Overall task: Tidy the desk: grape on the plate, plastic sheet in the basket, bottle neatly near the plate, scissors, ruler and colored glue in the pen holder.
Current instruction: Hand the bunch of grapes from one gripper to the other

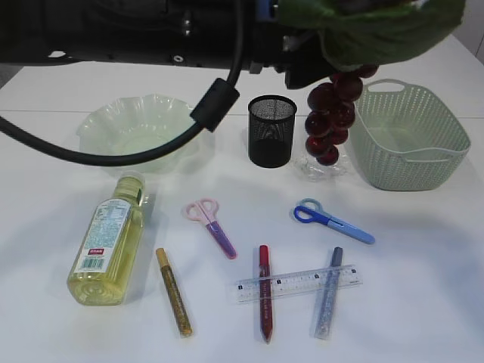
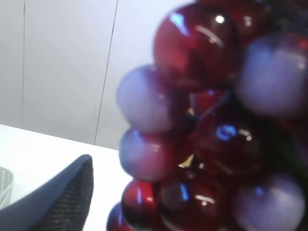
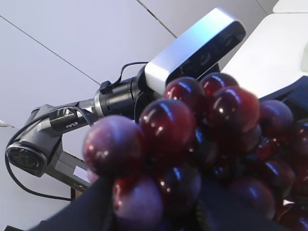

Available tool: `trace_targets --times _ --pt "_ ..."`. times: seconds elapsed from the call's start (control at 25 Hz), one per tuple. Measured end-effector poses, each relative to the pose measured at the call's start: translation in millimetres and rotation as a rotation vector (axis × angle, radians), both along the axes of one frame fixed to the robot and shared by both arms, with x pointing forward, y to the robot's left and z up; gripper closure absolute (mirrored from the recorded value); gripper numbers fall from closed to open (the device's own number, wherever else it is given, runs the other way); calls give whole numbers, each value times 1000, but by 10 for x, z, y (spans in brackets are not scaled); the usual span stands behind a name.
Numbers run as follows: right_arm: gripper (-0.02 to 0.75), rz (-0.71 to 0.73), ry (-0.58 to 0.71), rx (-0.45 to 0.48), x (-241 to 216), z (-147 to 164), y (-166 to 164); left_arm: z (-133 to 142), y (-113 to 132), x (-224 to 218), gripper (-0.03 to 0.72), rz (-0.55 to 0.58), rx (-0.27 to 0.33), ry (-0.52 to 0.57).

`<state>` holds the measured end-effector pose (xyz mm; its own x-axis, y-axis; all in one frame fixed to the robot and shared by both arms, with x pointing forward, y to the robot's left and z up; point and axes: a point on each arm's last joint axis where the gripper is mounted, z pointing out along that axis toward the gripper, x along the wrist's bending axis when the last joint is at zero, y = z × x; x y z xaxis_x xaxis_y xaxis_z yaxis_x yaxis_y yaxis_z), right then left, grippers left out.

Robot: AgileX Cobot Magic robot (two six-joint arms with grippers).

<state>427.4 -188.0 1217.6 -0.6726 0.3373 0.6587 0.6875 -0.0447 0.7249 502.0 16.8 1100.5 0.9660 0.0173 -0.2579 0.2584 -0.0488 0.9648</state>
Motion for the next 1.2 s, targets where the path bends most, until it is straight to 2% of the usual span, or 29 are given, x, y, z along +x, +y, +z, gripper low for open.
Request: trace_targets --times 0.24,0.56,0.64,0.88,1.0,1.2 --pt "490 -2 -1 0 2 1 0 15 -24 33 151 26 6 -11" --pt "491 -5 -3 -3 5 -2 -2 12 -23 41 442 34 9 -12" --pt "491 -5 -3 -3 5 -2 -2 12 -23 41 485 34 10 -14" --pt "479 -3 -13 -10 5 -5 -3 13 100 167 511 80 9 -13" --pt "417 -5 -12 -18 14 -16 -3 34 182 235 512 107 6 -19" --pt "261 9 -16 -29 1 -19 -2 87 253 261 513 127 -2 -31"
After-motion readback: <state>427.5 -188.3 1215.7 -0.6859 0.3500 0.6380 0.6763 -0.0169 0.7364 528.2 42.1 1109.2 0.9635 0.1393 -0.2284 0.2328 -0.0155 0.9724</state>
